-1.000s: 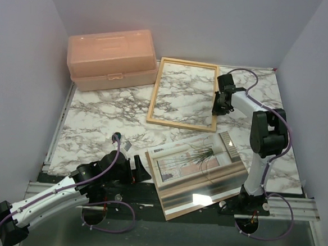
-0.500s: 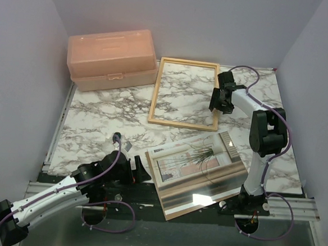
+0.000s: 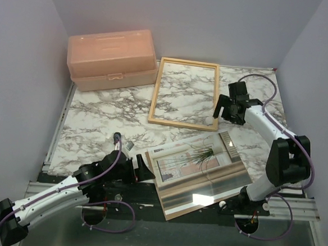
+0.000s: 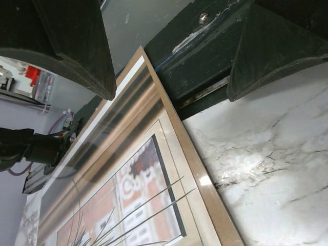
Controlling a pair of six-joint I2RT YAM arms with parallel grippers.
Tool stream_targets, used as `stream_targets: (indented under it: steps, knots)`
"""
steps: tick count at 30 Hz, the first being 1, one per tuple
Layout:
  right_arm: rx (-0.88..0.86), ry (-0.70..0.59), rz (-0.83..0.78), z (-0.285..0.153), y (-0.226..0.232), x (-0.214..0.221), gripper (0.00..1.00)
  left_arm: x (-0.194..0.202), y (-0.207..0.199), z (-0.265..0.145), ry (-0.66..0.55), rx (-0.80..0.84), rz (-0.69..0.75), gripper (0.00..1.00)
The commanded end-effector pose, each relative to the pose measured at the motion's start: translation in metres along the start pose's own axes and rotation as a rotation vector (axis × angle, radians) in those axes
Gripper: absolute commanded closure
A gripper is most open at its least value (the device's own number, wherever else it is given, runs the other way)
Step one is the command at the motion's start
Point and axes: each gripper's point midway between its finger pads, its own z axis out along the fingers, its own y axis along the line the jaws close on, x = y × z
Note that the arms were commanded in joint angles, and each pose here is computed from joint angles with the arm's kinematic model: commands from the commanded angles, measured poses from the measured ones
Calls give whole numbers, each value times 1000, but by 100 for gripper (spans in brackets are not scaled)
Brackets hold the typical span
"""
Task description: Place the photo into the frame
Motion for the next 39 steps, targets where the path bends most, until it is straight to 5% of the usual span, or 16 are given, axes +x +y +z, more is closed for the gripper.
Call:
stream_targets:
  steps: [1,14,25,39]
  knots:
    - [-20,74,46,-12,-11,45,7,8,-7,10,43,56,-70,10]
    - [18,156,264,-20,-74,83,0,19,-19,28,130,115,-157,15]
    - [-106,341,320,11,-62,123,0,20,-19,32,144,77,-150,14]
    - [-318,411,435,-25,-28,161,1,5,-10,26,26,86,-180,12]
